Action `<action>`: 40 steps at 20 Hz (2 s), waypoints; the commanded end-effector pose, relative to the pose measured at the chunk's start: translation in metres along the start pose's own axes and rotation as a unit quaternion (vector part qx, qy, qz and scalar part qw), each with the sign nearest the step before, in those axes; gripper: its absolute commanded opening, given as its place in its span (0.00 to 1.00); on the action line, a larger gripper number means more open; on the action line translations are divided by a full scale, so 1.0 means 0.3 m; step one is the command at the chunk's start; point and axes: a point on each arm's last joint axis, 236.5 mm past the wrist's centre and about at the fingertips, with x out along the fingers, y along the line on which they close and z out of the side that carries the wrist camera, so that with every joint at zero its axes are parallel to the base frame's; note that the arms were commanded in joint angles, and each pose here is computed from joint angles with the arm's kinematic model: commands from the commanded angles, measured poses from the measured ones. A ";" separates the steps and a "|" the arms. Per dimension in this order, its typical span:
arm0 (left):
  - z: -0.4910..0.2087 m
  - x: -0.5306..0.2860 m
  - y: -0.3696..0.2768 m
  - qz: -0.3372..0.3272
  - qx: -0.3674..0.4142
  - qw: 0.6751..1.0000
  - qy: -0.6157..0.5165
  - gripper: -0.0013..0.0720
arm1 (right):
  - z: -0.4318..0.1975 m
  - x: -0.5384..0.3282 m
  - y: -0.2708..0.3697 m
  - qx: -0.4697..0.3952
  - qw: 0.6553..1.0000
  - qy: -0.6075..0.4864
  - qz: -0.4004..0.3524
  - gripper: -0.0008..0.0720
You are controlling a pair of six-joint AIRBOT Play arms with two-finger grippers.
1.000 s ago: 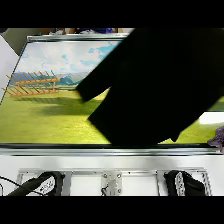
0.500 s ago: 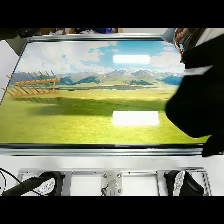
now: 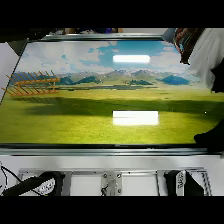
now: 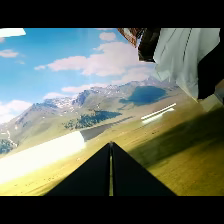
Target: Fold the clothes and pants, and hang the long-sleeved shirts on hangers.
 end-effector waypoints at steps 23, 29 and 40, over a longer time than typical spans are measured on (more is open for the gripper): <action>-0.026 0.000 -0.003 -0.002 -0.001 1.000 0.016 0.05 | -0.117 0.188 -0.248 -0.047 0.993 0.019 -0.103 0.04; -0.025 0.000 -0.003 -0.003 -0.001 1.000 0.016 0.05 | -0.249 0.229 -0.233 -0.045 0.994 0.058 -0.085 0.04; -0.024 0.000 -0.003 -0.002 -0.001 1.000 0.015 0.05 | -0.334 0.188 -0.218 -0.043 0.992 0.087 -0.074 0.06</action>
